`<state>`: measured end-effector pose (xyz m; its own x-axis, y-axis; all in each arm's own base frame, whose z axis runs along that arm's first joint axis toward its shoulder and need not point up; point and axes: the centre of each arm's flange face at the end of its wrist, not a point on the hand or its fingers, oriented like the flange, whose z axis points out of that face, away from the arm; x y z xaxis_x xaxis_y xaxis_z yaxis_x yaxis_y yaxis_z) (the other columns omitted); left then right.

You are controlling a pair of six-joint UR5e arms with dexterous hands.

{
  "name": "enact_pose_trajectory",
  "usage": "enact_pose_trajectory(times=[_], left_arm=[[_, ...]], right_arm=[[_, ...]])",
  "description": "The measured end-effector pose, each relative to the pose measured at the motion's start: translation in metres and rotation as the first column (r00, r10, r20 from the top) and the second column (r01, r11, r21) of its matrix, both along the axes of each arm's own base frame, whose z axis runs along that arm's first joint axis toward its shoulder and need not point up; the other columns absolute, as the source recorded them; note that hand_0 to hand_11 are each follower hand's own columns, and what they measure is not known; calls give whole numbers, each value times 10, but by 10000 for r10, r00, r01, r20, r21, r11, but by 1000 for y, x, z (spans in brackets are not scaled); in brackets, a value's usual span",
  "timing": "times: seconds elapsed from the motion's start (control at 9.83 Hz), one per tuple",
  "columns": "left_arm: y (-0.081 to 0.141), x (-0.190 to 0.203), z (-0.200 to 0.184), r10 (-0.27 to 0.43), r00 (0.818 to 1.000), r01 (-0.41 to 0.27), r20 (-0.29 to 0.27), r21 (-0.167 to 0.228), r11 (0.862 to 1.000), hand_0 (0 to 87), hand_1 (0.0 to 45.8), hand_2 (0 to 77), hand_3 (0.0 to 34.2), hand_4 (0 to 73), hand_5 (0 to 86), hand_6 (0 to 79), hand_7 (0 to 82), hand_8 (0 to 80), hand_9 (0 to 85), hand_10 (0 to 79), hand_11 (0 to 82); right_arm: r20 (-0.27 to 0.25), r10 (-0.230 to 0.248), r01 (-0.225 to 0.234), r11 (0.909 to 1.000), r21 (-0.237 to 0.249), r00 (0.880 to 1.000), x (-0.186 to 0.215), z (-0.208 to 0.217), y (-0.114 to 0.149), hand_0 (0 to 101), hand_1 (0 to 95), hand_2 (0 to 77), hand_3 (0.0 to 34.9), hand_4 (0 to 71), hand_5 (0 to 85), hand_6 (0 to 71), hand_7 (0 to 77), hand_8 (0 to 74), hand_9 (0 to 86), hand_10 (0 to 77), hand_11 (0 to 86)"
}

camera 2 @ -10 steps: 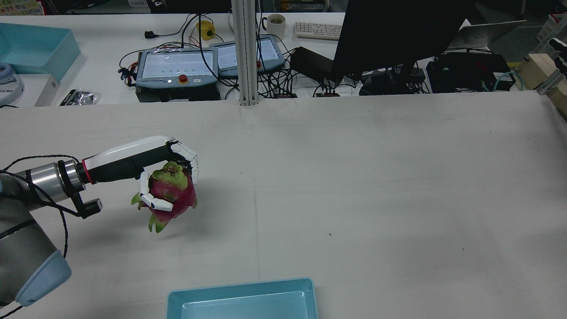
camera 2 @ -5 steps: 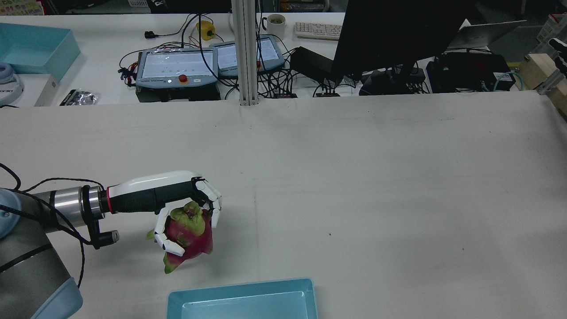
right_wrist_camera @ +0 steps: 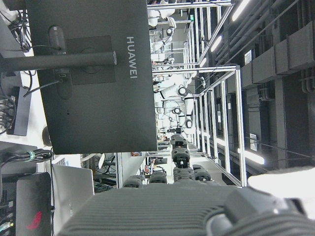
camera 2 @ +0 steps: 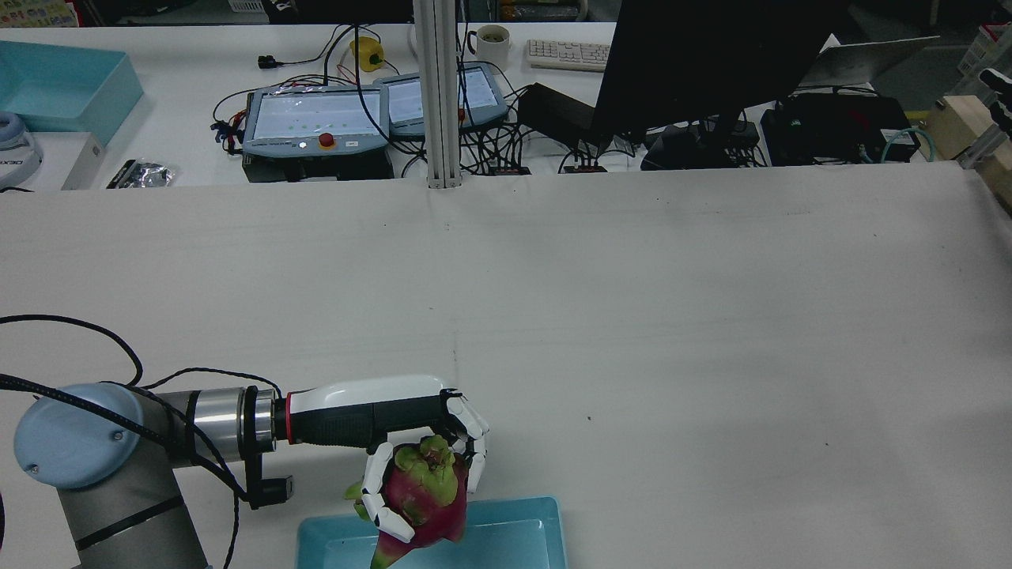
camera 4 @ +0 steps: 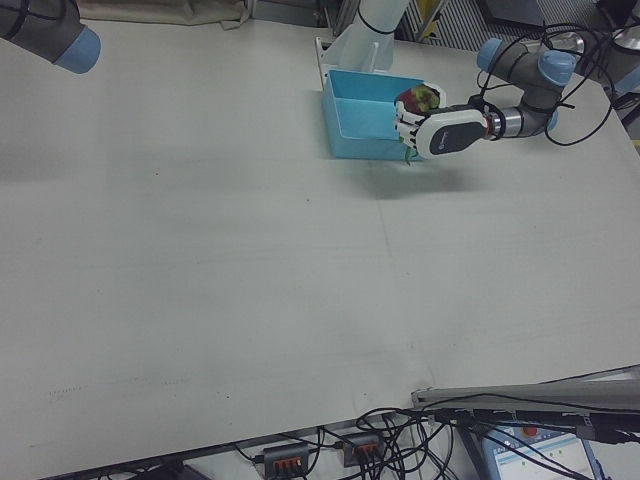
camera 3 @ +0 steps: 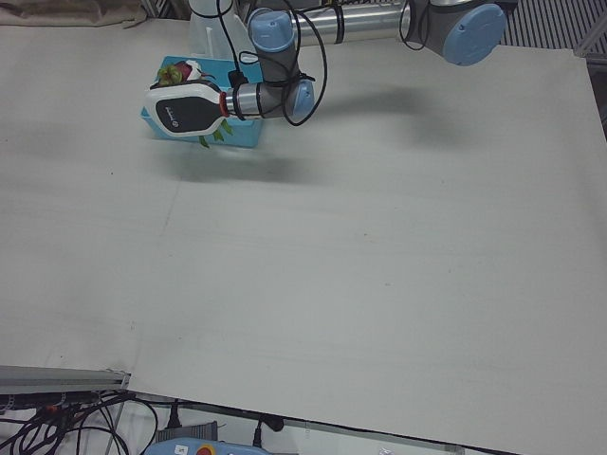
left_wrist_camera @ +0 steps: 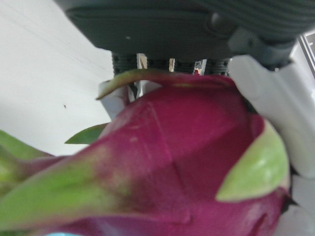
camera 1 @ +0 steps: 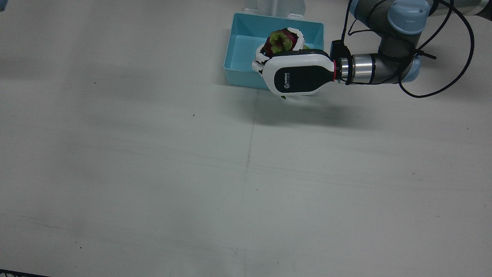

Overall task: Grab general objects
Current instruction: 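Lower the dragon fruit into the blue tray and open the left hand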

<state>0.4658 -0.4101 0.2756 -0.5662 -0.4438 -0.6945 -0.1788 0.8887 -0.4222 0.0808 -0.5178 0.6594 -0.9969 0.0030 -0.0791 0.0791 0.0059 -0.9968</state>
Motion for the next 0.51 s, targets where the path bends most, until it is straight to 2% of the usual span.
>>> enact_pose_trajectory(times=[0.31,0.51], left_arm=[[4,13,-52,455,9974,-459,-550,-62,9989,692,0,431,0,556,349,556,529,698,802,698,736],[22,29,-74,944,9924,-951,-792,-43,9955,701,0,431,0,562,349,556,529,698,802,698,742]], right_arm=[[-3,0,0,10000,2,10000,0,0,0,0,65,16,0,0,0,0,0,0,11,0,5],[-2,0,0,10000,11,10000,0,-1,0,1,65,16,0,0,0,0,0,0,11,0,11]])
